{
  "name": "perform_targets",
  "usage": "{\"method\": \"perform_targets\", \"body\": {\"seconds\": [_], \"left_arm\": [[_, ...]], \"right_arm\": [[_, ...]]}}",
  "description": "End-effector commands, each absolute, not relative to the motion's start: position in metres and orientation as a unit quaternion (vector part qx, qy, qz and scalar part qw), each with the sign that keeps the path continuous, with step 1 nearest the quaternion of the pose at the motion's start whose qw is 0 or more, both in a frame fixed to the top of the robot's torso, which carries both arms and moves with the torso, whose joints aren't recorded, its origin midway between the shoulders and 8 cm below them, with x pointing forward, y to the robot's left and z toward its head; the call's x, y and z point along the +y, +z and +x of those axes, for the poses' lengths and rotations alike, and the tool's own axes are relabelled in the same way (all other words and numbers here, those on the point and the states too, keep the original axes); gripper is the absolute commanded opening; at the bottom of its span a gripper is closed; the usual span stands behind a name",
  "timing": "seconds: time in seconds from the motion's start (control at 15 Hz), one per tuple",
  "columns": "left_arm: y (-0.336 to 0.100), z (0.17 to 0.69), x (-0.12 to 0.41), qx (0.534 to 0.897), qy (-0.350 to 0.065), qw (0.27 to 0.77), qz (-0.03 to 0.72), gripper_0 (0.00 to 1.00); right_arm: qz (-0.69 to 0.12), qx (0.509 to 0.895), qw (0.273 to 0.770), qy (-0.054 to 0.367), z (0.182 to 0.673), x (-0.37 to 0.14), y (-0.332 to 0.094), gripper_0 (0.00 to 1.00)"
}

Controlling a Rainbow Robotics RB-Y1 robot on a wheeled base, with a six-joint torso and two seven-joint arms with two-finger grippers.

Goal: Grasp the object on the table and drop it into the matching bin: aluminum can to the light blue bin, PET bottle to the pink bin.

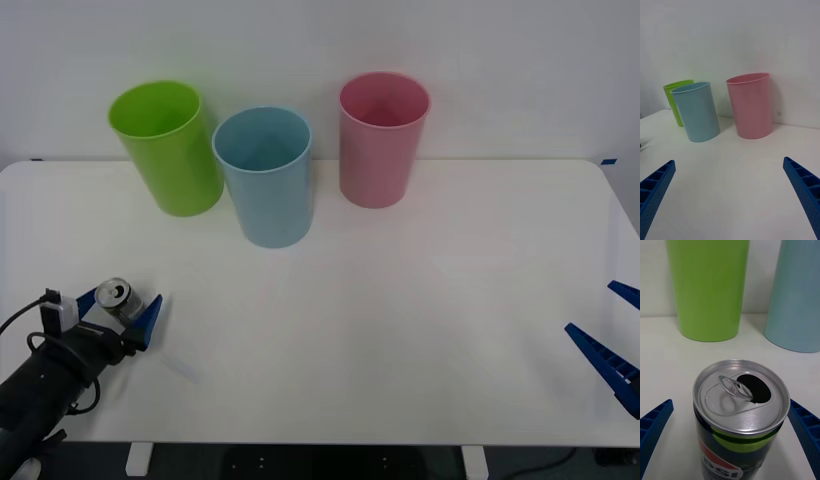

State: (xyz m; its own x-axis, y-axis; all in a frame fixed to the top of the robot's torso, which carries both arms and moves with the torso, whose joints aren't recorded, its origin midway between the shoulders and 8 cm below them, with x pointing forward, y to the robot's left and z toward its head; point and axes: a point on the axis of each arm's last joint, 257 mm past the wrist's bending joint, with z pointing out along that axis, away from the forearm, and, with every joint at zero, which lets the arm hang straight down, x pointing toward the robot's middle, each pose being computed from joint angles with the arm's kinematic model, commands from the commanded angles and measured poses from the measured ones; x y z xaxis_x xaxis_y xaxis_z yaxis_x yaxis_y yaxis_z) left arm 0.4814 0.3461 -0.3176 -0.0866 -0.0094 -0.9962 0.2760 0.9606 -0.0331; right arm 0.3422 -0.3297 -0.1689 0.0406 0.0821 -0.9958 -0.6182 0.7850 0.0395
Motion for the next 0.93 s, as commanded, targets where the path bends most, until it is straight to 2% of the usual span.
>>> {"method": "perform_targets", "body": {"seconds": [0.07,0.13,0.2,0.27,0.33,0.4,0.93], "left_arm": [[-0.3176,0.4814,0.3463,0.729,-0.106,0.670,0.091,1.00],[-0.3171,0.4820,0.3454,0.729,-0.107,0.670,0.092,1.00],[-0.3169,0.4820,0.3461,0.729,-0.106,0.670,0.092,0.95],[-0.3176,0.4814,0.3463,0.729,-0.106,0.670,0.091,0.44],[-0.3176,0.4814,0.3463,0.729,-0.106,0.670,0.092,0.13],[-0.3176,0.4814,0.3463,0.729,-0.105,0.670,0.093,0.03],[-0.3195,0.4788,0.3495,0.731,-0.104,0.669,0.089,0.00]], "right_arm": [[-0.208,0.645,0.691,0.253,0.3423,-0.3297,-0.1689,1.00],[-0.208,0.645,0.691,0.253,0.3423,-0.3297,-0.1689,1.00],[-0.208,0.645,0.691,0.253,0.3423,-0.3297,-0.1689,1.00],[-0.208,0.645,0.691,0.253,0.3423,-0.3297,-0.1689,1.00],[-0.208,0.645,0.691,0.253,0.3423,-0.3297,-0.1689,1.00],[-0.208,0.645,0.691,0.253,0.3423,-0.3297,-0.1689,1.00],[-0.208,0.645,0.691,0.253,0.3423,-0.3297,-0.1689,1.00]]}}
